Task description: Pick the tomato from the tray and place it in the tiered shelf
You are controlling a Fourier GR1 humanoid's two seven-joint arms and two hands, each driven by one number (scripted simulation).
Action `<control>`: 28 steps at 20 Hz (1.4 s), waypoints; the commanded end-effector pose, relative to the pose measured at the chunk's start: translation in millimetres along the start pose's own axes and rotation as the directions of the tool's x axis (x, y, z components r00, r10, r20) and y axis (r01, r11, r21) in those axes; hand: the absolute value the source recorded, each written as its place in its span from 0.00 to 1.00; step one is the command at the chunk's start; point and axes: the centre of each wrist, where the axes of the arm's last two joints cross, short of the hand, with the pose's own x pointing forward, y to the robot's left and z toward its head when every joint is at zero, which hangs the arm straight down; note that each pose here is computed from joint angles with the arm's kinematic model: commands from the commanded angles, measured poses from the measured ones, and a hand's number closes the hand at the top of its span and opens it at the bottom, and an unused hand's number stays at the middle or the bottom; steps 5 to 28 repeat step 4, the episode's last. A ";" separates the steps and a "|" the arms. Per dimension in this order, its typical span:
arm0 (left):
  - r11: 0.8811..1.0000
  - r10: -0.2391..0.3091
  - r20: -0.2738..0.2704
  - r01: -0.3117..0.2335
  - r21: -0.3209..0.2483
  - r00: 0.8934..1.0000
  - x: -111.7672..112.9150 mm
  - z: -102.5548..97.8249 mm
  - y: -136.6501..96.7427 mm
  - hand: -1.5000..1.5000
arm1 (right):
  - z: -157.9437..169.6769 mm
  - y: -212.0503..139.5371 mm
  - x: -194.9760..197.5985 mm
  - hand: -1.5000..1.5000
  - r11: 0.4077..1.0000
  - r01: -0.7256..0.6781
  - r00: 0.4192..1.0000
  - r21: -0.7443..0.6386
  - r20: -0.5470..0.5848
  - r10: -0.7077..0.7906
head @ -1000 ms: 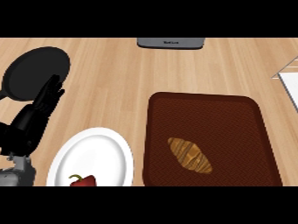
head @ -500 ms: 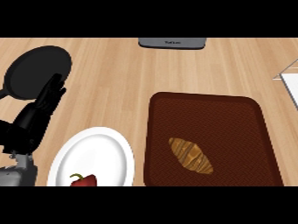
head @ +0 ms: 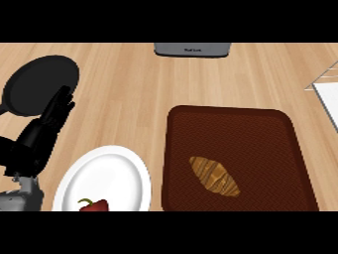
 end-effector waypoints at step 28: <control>1.000 -0.005 -0.026 0.005 0.012 1.000 -8.5 2.8 9.0 0.50 | 36.9 -96.1 -16.0 0.00 0.978 0.210 0.941 0.006 -0.273 -0.200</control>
